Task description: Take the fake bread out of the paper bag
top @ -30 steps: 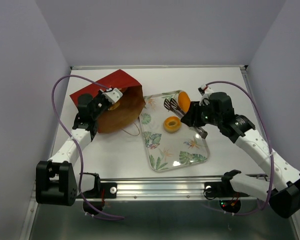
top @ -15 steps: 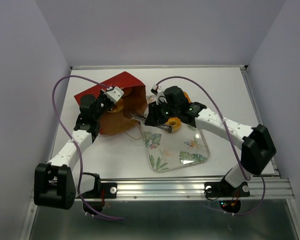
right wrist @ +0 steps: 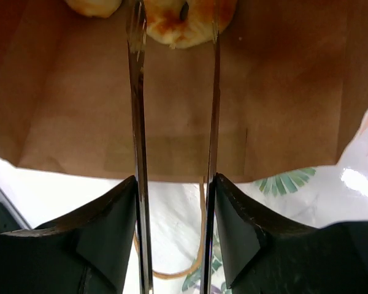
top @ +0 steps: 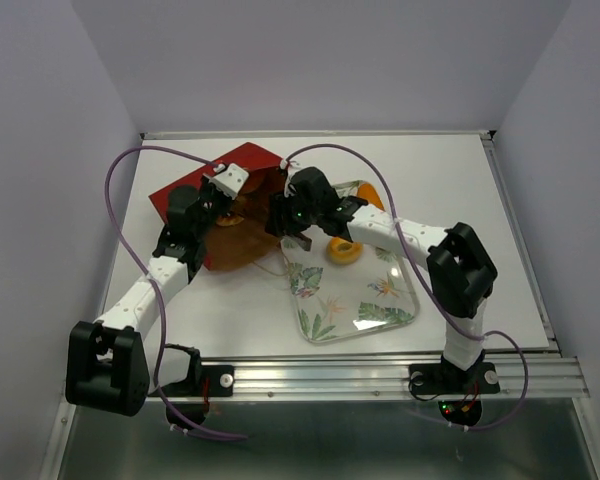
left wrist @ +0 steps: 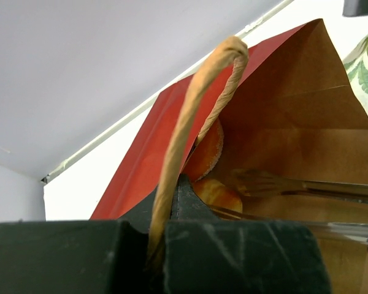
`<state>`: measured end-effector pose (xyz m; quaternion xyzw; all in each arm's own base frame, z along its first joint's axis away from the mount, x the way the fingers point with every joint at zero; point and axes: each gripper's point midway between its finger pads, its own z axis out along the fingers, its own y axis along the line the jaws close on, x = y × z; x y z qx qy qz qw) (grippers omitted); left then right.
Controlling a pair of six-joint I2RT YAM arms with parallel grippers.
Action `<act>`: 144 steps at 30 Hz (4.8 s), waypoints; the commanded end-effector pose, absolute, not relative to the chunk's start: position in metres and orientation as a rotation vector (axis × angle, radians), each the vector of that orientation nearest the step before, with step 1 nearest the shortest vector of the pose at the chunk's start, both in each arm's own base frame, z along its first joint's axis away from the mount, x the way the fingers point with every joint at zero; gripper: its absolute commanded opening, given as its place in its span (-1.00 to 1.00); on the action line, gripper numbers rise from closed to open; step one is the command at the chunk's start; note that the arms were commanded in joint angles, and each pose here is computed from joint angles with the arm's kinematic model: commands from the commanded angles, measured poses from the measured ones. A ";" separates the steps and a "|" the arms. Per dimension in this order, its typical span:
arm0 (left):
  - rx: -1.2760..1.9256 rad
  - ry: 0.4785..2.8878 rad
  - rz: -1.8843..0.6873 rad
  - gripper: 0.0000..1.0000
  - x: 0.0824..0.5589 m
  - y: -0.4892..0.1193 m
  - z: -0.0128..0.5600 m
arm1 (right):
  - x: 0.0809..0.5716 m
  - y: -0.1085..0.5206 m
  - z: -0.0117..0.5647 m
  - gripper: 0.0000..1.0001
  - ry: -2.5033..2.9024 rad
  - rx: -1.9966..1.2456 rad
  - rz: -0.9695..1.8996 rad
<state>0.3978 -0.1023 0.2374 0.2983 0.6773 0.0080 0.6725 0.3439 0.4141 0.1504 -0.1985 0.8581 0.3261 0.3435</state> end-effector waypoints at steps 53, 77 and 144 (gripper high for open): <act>0.529 1.447 -0.023 -1.00 0.416 -0.122 0.278 | 0.395 0.440 0.143 -0.98 2.163 -0.357 0.658; 0.430 1.493 0.092 -1.00 0.427 -0.099 0.274 | 0.246 0.316 0.246 -0.99 2.073 -0.453 0.861; 0.120 1.596 0.119 -1.00 0.426 -0.102 0.266 | 0.364 0.218 0.209 -0.02 2.143 -0.031 0.444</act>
